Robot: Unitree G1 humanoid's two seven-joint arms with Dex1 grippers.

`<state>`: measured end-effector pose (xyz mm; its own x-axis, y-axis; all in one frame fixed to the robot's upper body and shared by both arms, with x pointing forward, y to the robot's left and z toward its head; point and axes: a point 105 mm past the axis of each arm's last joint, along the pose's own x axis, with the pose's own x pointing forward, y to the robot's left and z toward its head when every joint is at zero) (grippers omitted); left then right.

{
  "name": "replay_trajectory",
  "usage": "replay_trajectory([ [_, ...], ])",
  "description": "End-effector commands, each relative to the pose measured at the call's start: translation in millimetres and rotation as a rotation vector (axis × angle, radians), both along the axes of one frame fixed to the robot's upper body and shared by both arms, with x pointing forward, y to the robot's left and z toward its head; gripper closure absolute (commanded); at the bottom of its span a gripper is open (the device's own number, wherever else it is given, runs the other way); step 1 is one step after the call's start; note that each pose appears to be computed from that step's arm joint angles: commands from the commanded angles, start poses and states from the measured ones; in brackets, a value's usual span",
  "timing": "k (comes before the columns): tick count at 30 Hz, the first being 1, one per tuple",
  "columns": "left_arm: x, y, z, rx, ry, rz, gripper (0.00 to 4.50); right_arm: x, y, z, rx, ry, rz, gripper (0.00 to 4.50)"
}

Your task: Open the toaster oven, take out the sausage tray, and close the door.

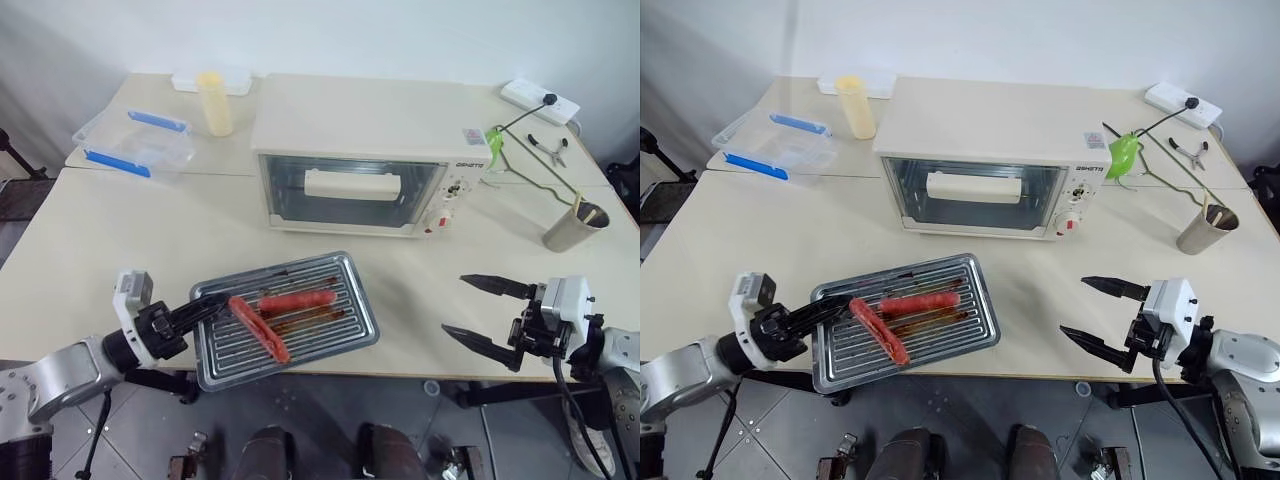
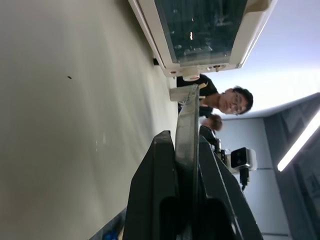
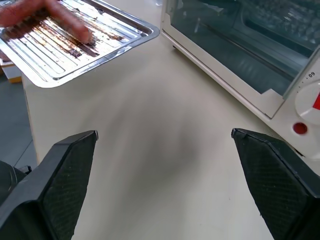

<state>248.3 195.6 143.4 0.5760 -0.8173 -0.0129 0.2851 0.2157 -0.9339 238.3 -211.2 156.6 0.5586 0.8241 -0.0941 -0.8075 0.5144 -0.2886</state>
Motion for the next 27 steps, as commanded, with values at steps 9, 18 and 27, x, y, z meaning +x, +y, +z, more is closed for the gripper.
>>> replay_trajectory([
  [9, 51.2, -42.8, -0.5, -0.022, 0.144, -0.166, 4.5, -26.7, -6.2, 13.3, -0.023, -0.027, -0.058, 0.01],
  [18, 68.4, -69.1, -18.1, 0.106, 0.245, -0.197, 4.5, -40.1, -6.8, 7.6, -0.023, 0.015, -0.088, 0.01],
  [27, 90.2, -102.8, -18.6, 0.191, 0.199, -0.21, 4.5, -45.1, -2.4, 3.4, -0.019, 0.031, -0.092, 0.01],
])
